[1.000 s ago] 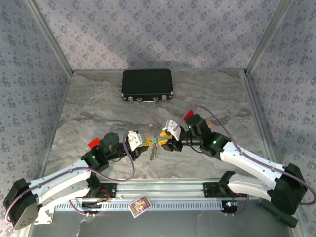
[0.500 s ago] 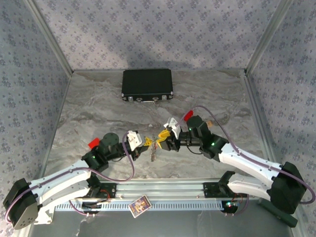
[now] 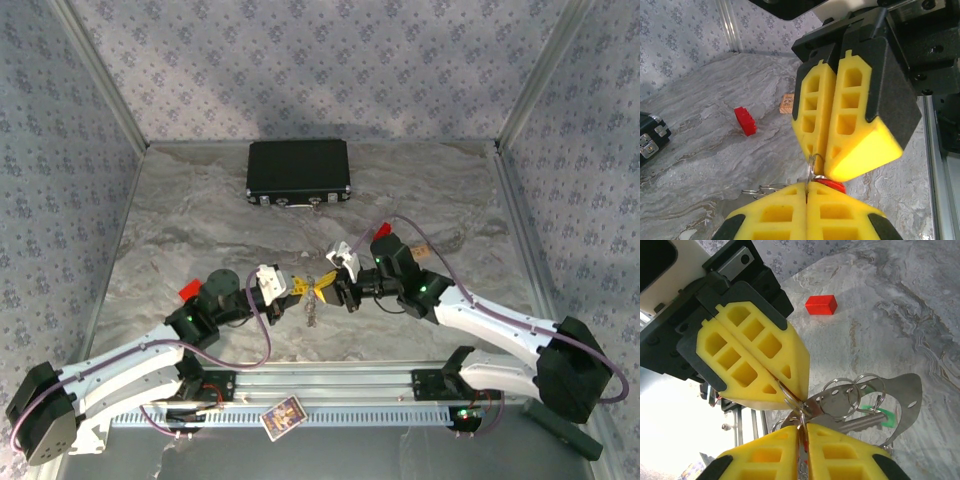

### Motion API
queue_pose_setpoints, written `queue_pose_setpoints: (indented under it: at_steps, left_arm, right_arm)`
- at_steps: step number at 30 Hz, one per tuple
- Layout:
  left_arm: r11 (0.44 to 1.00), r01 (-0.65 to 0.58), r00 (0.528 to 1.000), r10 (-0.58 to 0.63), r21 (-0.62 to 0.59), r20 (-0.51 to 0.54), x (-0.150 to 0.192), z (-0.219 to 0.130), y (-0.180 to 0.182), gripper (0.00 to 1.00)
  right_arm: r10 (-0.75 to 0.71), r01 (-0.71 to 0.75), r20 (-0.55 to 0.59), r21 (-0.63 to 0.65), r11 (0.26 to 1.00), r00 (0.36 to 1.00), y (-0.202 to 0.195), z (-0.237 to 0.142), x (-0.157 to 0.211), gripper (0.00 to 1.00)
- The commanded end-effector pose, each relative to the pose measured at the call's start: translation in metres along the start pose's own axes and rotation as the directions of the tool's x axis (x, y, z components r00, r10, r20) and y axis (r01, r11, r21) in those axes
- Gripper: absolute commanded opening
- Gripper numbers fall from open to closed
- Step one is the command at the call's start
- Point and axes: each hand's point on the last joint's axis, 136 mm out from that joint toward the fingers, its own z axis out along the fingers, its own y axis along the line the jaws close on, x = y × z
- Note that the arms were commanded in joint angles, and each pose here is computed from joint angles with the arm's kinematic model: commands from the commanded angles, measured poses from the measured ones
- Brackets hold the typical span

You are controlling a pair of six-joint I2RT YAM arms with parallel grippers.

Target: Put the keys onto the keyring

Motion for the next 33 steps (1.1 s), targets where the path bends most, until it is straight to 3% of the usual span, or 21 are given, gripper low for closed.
queue_pose_setpoints:
  at_steps: [1,6,19,20,23,25,29,33]
  left_arm:
    - [0.999,-0.027,0.995,0.025,0.024,0.093,-0.025,-0.004,-0.005,0.0]
    - [0.999,-0.034,0.994,0.03,0.034,0.103,-0.029,-0.004,-0.007,0.0]
    - [0.998,-0.042,0.993,0.036,0.048,0.11,-0.03,-0.002,-0.009,0.0]
    - [0.998,-0.042,0.993,0.037,0.045,0.112,-0.031,-0.003,-0.008,0.0]
    - [0.998,-0.037,0.993,0.032,0.048,0.109,-0.03,-0.003,-0.009,0.0]
    - [0.998,-0.028,0.993,0.023,0.05,0.112,-0.03,-0.003,-0.009,0.0]
    - [0.999,-0.005,0.992,-0.002,0.049,0.129,-0.027,-0.004,-0.009,0.0]
    - [0.999,0.015,0.99,-0.022,0.052,0.138,-0.028,-0.005,-0.01,0.0]
  right_arm:
    - [-0.015,0.016,0.028,-0.03,0.999,0.999,0.006,-0.002,-0.014,0.08]
    - [-0.013,0.014,0.025,-0.033,0.999,1.0,0.005,-0.001,-0.014,0.0]
    - [0.036,-0.042,-0.066,-0.087,0.995,0.997,0.004,0.006,0.005,0.0]
    - [0.032,-0.037,-0.068,-0.074,0.997,0.997,0.002,0.004,0.005,0.03]
    - [-0.017,0.016,-0.035,-0.014,1.0,0.999,-0.003,-0.006,-0.002,0.29]
    - [-0.085,0.085,-0.004,0.035,0.996,0.996,-0.005,-0.012,-0.007,0.36]
    - [-0.308,0.305,0.028,0.086,0.949,0.951,-0.002,-0.018,-0.009,0.41]
    - [-0.434,0.427,0.059,0.102,0.899,0.899,0.003,-0.021,-0.018,0.41]
